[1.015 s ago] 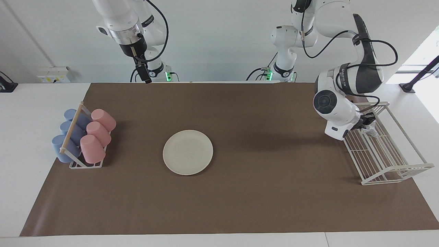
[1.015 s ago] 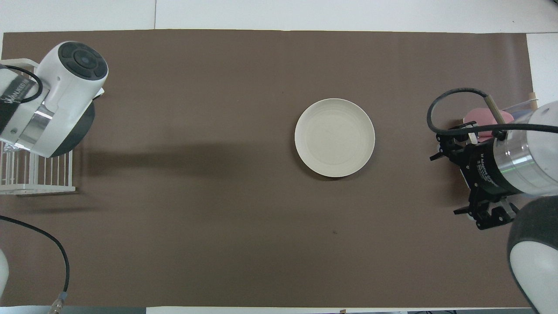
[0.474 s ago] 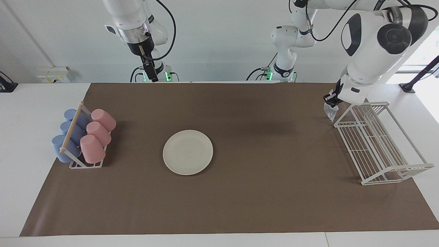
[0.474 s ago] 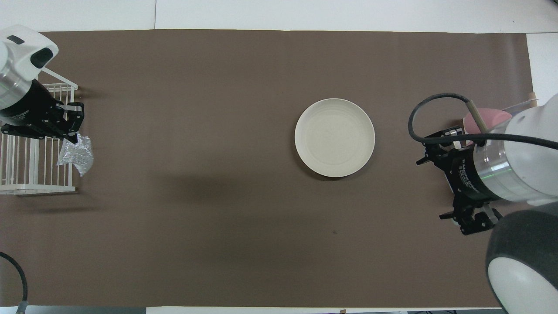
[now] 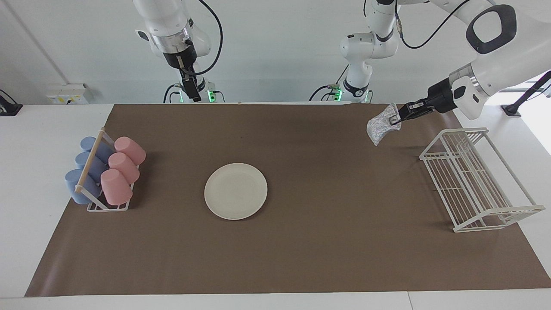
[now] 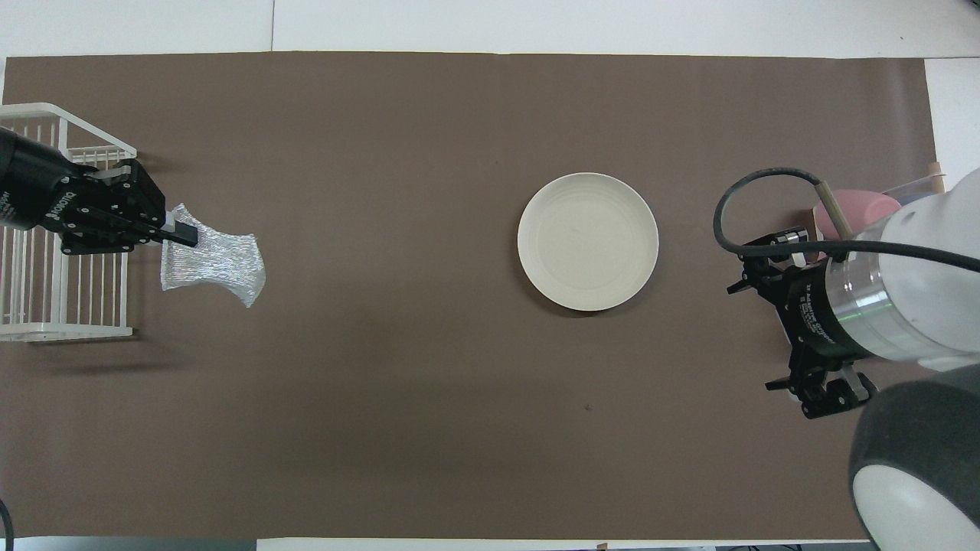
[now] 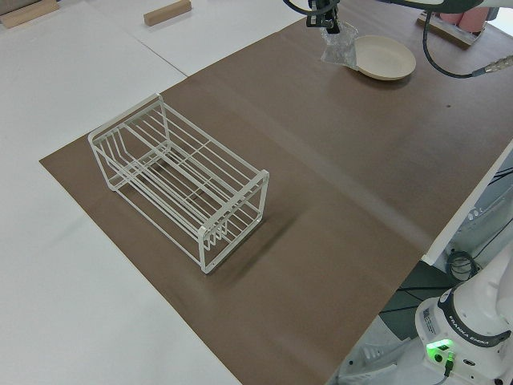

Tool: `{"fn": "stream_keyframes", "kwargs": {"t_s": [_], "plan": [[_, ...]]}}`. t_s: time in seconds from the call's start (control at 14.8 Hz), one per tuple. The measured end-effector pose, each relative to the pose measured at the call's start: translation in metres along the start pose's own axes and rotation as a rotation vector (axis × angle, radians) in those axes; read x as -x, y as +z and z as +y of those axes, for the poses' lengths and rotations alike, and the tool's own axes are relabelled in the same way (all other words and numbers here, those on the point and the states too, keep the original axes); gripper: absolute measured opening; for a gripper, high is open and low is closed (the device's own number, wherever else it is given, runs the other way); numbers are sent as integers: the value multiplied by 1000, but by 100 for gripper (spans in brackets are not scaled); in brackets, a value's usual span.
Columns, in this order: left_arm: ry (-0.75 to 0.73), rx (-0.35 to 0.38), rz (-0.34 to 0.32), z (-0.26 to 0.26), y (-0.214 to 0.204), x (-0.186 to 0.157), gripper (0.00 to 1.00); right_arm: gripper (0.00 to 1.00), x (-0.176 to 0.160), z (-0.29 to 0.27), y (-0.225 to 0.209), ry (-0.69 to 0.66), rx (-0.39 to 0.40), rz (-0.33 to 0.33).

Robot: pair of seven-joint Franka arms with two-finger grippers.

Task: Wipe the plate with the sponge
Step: 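Grasp the clear scrubber with the left gripper and pull it out, then carry the scrubber toward the center while the right gripper approaches it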

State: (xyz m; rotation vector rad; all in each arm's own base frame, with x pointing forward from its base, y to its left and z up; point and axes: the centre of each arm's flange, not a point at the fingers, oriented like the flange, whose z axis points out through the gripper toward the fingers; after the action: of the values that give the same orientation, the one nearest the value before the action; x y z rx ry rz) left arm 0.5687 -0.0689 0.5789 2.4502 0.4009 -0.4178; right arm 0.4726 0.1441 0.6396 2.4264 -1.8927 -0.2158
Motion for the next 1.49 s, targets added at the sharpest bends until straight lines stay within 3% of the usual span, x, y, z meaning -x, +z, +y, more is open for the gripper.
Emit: {"fn": "stream_keyframes", "kwargs": {"t_s": [0.34, 0.68, 1.01, 1.15, 1.49], "plan": [[-21, 307, -81, -15, 53, 32, 4, 100, 1, 2, -2, -1, -6, 1], [48, 500, -185, -24, 115, 63, 4, 100, 20, 1, -5, 40, -44, -15], [123, 677, -257, -25, 171, 76, 4, 100, 97, 0, -1, 129, -124, -21], [152, 715, -281, -18, 189, 85, 4, 100, 128, 2, 4, 168, -149, -28], [192, 715, -326, -4, 213, 102, 4, 100, 190, 1, 24, 272, -190, -129]]}}
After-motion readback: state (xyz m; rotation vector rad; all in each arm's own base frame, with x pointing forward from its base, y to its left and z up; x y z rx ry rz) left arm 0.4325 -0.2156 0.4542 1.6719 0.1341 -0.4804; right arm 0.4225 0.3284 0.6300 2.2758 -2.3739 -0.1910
